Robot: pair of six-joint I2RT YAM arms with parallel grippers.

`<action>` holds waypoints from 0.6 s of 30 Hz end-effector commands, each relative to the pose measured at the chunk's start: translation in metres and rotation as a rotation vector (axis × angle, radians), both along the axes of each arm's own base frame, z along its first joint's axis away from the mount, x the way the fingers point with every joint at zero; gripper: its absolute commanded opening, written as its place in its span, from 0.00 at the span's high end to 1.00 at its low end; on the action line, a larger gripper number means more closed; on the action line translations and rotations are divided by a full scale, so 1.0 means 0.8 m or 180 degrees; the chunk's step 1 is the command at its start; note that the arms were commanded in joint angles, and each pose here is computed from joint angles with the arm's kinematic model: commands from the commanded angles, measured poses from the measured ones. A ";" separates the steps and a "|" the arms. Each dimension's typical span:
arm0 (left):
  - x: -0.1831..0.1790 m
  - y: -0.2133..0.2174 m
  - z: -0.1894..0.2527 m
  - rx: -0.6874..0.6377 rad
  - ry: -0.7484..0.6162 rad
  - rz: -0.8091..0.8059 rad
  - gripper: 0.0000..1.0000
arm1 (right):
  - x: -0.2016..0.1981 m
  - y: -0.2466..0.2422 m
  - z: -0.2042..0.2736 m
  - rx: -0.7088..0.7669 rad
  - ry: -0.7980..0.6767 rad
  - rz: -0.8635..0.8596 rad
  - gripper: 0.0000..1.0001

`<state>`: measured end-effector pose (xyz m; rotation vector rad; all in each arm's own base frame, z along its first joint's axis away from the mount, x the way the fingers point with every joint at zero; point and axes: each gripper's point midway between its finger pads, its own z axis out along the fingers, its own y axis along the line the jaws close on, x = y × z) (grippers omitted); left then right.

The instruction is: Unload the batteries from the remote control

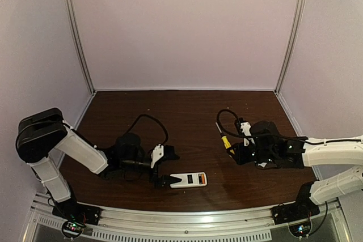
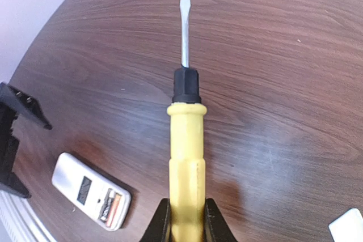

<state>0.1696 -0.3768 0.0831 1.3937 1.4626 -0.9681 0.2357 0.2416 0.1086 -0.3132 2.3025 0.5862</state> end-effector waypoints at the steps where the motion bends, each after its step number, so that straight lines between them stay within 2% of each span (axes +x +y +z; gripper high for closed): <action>1: 0.005 -0.005 0.054 -0.0487 0.0035 -0.0187 0.07 | -0.025 0.022 0.031 0.0041 -0.0368 0.0382 1.00; 10: 0.005 0.007 0.095 -0.0879 0.0453 -0.0487 0.15 | -0.074 0.063 0.060 -0.0265 -0.0910 0.0869 1.00; 18: 0.008 0.011 0.114 -0.1046 0.0655 -0.0698 0.30 | -0.089 0.083 0.067 -0.0713 -0.1269 0.0986 1.00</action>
